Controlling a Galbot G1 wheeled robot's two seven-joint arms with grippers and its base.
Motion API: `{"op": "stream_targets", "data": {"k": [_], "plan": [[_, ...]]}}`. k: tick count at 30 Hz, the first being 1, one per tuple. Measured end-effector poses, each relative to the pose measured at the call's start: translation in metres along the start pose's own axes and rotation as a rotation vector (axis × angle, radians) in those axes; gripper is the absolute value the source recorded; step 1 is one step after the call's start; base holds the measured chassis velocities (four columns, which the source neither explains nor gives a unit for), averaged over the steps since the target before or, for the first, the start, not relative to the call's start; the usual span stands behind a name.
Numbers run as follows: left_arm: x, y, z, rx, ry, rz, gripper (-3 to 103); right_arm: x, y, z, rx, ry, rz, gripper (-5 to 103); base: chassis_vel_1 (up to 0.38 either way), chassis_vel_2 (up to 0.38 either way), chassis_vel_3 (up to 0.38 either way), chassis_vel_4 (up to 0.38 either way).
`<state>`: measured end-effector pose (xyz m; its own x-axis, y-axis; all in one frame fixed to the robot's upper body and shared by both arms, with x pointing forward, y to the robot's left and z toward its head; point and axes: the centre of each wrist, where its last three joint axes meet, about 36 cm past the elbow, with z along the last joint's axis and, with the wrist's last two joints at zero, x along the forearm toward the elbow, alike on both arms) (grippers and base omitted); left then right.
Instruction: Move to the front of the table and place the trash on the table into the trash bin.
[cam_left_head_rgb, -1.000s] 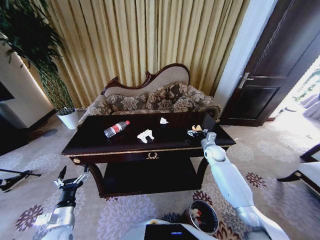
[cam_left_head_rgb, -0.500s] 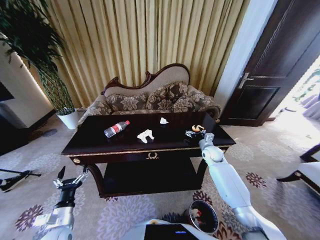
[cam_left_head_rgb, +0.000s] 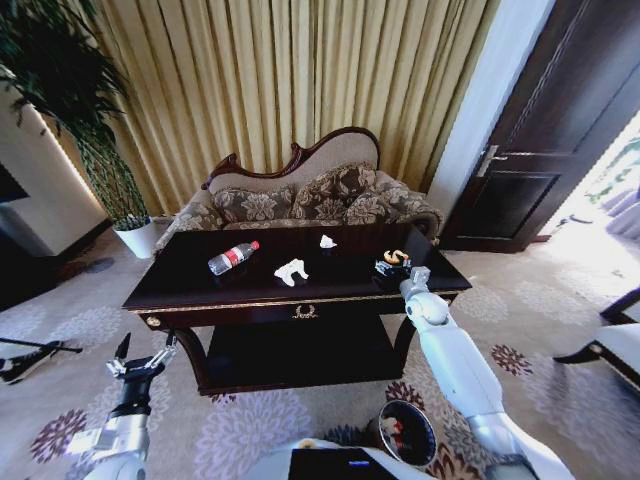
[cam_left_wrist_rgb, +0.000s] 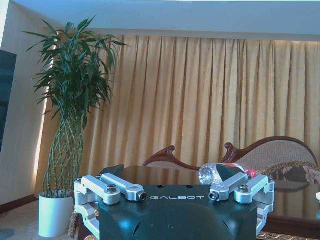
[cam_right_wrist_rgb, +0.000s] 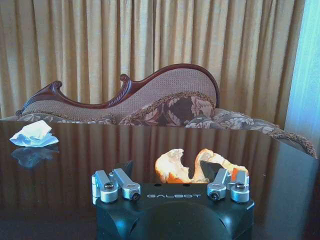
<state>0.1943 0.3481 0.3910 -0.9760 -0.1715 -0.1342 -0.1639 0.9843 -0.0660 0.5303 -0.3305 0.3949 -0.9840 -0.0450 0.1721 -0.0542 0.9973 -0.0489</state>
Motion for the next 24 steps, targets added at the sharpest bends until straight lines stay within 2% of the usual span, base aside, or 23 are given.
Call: {"op": "stream_targets", "data": {"k": [11, 15, 16, 19, 23, 24], "plan": [[0.0020, -0.0030, -0.0027, -0.002, -0.009, 0.010, 100, 0.0007, -0.0005, -0.0003, -0.002, -0.004, 0.001, 76, 0.000, 0.000, 0.000, 0.000], [0.0027, -0.0071, -0.0032, 0.005, -0.015, 0.020, 100, 0.0011, 0.0003, -0.0008, -0.003, -0.006, -0.001, 72, 0.000, 0.000, 0.000, 0.000], [0.0028, -0.0079, -0.0033, 0.006, -0.016, 0.023, 100, 0.0010, 0.0011, -0.0005, -0.004, -0.006, -0.003, 65, 0.000, 0.000, 0.000, 0.000], [0.0027, -0.0088, -0.0034, 0.007, -0.019, 0.029, 100, 0.0011, 0.0033, 0.0004, -0.006, -0.005, -0.006, 58, 0.000, 0.000, 0.000, 0.000], [0.0020, -0.0087, -0.0042, 0.007, -0.024, 0.032, 100, 0.0008, 0.0054, 0.0018, -0.009, -0.003, -0.009, 54, 0.000, 0.000, 0.000, 0.000], [0.0019, -0.0086, -0.0042, 0.007, -0.024, 0.033, 100, 0.0007, 0.0059, 0.0022, -0.009, -0.002, -0.010, 56, 0.000, 0.000, 0.000, 0.000]]}}
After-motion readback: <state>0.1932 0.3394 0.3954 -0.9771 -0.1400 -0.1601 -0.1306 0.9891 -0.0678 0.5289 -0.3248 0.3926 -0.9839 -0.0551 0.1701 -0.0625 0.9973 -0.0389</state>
